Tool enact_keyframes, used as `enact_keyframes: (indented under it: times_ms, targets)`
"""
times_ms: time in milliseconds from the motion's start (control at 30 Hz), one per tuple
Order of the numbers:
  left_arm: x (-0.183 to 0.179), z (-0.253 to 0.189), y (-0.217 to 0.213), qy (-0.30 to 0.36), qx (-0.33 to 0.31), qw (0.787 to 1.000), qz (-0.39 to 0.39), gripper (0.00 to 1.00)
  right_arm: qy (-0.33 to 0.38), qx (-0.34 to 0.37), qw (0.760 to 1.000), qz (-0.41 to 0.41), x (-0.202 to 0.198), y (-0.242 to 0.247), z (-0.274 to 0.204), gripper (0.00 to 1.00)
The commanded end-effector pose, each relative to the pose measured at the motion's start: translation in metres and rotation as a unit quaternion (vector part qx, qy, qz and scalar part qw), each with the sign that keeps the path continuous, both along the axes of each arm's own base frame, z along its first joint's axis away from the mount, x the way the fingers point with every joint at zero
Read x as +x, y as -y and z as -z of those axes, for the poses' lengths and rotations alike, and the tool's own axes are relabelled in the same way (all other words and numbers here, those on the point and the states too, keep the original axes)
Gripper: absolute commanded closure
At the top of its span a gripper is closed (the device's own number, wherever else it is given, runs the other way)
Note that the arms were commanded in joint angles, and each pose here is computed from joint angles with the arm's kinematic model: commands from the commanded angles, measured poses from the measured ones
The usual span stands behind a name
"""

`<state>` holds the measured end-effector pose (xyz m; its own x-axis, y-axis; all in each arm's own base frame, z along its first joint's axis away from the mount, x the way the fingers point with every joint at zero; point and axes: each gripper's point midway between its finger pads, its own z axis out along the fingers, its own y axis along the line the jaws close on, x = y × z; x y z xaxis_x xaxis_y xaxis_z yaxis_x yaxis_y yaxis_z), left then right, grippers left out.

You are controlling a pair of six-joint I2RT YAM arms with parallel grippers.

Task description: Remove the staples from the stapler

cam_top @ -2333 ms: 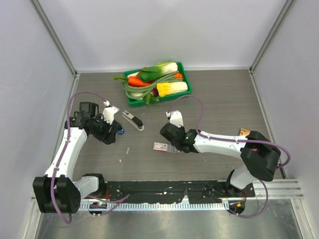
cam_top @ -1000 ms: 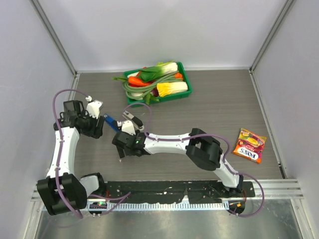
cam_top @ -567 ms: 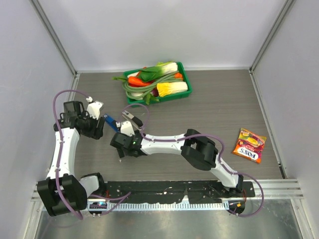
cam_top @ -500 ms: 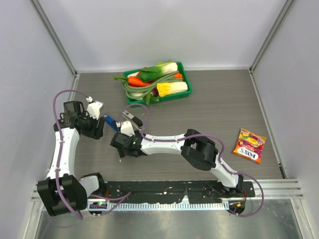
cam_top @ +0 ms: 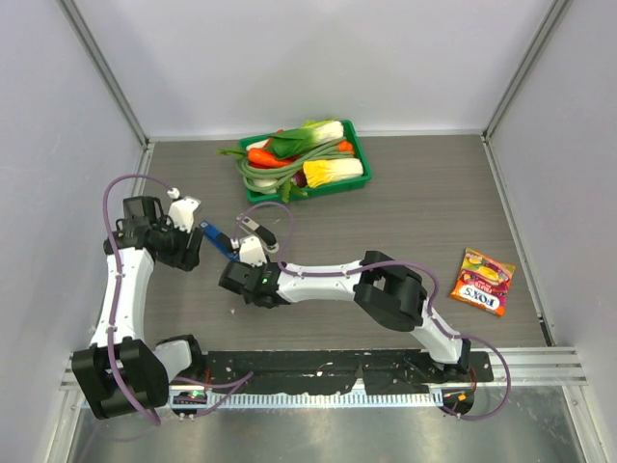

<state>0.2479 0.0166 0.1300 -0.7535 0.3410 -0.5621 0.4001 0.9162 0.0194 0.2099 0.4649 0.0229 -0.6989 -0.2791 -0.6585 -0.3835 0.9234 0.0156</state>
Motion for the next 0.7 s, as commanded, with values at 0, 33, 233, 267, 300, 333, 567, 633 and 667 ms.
enact_keyframes:
  times_ms: [0,33,233,267,300,333,567,633,667]
  targets:
    - [-0.001,-0.007,0.003,0.014,-0.005,1.000,0.011,0.37,0.004,-0.025,1.000,-0.002,-0.006,0.015,-0.001,0.52]
    - [-0.001,-0.007,0.003,0.013,-0.004,1.000,0.012,0.37,0.004,-0.024,1.000,-0.005,-0.006,0.014,-0.001,0.52]
    - [-0.001,-0.007,0.003,0.012,-0.004,1.000,0.012,0.37,0.009,-0.027,0.999,-0.035,-0.010,0.002,-0.003,0.52]
    - [-0.001,-0.008,0.003,0.013,-0.004,1.000,0.014,0.37,0.011,-0.027,0.999,-0.038,-0.011,0.000,-0.004,0.52]
    - [-0.001,-0.007,0.003,0.012,-0.005,1.000,0.013,0.37,0.011,-0.028,0.999,-0.041,-0.011,-0.001,-0.004,0.52]
    - [-0.001,-0.006,0.003,0.011,-0.004,1.000,0.014,0.37,0.011,-0.030,0.999,-0.042,-0.012,-0.001,-0.002,0.52]
    - [-0.002,-0.005,0.006,0.009,-0.011,1.000,0.017,0.37,0.010,-0.031,0.998,-0.049,-0.014,-0.003,-0.002,0.74]
    - [-0.002,-0.005,0.008,0.011,-0.015,1.000,0.019,0.38,0.011,-0.031,0.998,-0.048,-0.014,-0.002,-0.004,0.76]
    - [-0.002,-0.005,0.009,0.012,-0.018,1.000,0.021,0.38,0.014,-0.030,0.998,-0.047,-0.013,-0.001,-0.006,0.77]
